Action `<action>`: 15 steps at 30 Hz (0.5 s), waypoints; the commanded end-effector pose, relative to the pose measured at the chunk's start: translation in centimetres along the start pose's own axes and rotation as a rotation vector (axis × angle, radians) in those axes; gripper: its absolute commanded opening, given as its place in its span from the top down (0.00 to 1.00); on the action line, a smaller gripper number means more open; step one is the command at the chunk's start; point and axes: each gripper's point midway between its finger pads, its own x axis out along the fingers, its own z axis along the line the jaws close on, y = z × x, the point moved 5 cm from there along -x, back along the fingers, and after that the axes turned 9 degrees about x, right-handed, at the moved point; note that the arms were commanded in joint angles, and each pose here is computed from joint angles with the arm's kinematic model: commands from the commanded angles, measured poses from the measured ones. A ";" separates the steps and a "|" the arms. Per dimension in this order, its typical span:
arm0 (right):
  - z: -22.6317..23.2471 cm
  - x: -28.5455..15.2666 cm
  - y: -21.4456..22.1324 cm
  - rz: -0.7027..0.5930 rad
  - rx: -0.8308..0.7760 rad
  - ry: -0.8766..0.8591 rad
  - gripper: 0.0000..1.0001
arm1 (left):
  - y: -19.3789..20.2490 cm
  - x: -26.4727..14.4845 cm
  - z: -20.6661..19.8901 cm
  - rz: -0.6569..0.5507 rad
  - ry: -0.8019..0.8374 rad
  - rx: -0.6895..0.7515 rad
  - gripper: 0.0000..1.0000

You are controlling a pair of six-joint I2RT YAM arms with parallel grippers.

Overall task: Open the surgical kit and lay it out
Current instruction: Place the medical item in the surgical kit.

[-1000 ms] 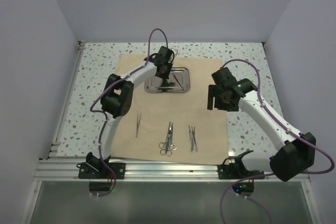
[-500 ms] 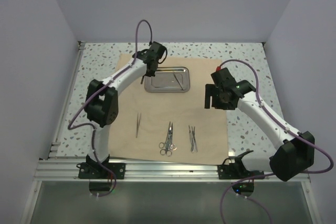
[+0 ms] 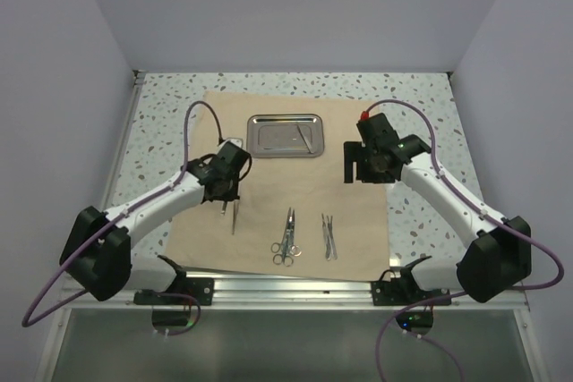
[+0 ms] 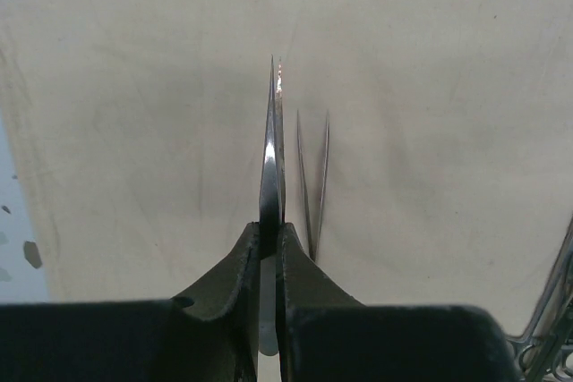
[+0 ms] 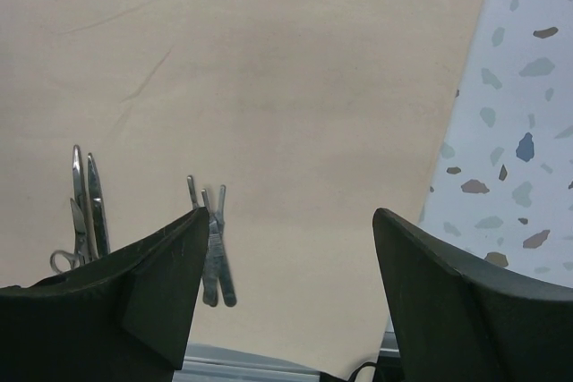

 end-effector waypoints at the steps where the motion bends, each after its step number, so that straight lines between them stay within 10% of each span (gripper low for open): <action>1: 0.4 -0.1 0.0 -0.004 -0.027 -0.041 0.23 | 0.5 0.1 -1.6 -0.084 0.121 -0.129 1.00; 7: -0.2 -0.5 0.6 -0.010 -0.019 -0.037 0.23 | 3.5 1.5 -2.0 -0.024 0.148 -0.152 0.99; 15: -1.2 -0.6 2.3 0.001 0.000 -0.025 0.23 | 2.2 0.8 -2.0 -0.046 0.137 -0.149 0.71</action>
